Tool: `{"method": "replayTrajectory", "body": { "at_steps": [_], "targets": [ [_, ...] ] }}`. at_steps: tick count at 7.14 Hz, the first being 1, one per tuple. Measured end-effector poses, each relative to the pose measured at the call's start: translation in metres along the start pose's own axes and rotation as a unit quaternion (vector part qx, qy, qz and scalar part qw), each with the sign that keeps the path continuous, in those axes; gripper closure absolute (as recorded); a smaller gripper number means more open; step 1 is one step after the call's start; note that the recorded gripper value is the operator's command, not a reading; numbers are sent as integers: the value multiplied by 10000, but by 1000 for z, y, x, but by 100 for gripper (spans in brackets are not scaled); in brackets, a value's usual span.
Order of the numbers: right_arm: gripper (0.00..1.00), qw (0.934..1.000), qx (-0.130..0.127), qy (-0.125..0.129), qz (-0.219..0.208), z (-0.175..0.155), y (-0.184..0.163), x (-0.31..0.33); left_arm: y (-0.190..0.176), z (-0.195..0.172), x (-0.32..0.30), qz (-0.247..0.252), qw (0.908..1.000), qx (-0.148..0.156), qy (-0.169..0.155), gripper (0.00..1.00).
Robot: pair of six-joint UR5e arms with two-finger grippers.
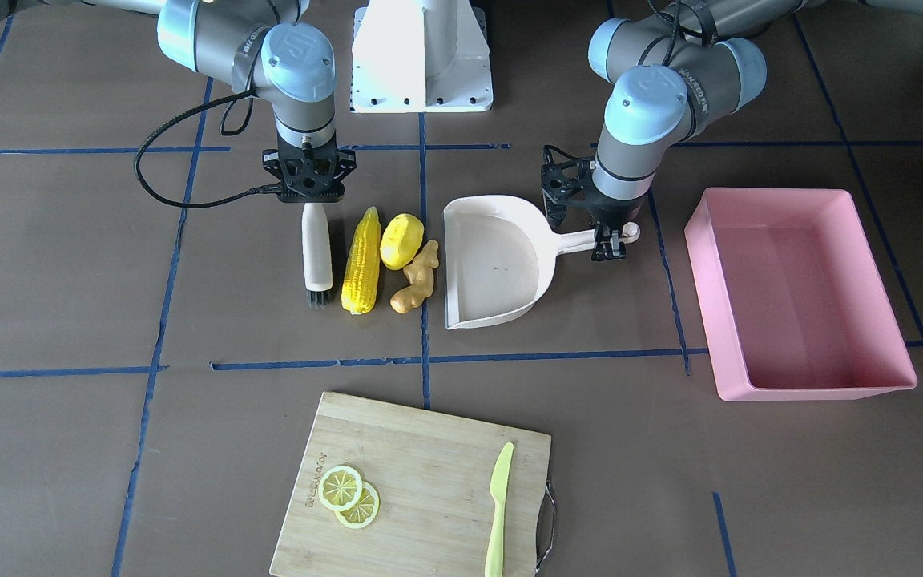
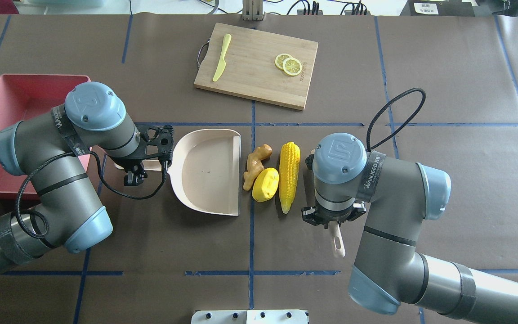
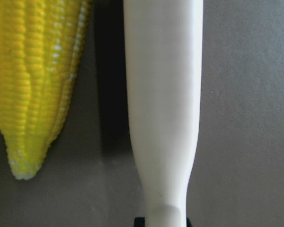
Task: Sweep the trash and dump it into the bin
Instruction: 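Sweep the corn, lemon and ginger into the dustpan with the right-held brush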
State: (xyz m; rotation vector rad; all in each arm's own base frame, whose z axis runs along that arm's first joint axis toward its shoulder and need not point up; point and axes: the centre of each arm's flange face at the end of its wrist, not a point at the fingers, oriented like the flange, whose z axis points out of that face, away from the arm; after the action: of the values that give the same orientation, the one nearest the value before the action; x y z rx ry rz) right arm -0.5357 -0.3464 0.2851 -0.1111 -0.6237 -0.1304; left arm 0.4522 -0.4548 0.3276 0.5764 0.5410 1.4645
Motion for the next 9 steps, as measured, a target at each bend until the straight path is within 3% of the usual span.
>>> {"method": "replayTrajectory", "body": {
  "at_steps": [9],
  "targets": [
    [100,9987,20,-507,-35,-31,10,-126,-10,5,1,26,9997,-192,-124,100]
  ]
}}
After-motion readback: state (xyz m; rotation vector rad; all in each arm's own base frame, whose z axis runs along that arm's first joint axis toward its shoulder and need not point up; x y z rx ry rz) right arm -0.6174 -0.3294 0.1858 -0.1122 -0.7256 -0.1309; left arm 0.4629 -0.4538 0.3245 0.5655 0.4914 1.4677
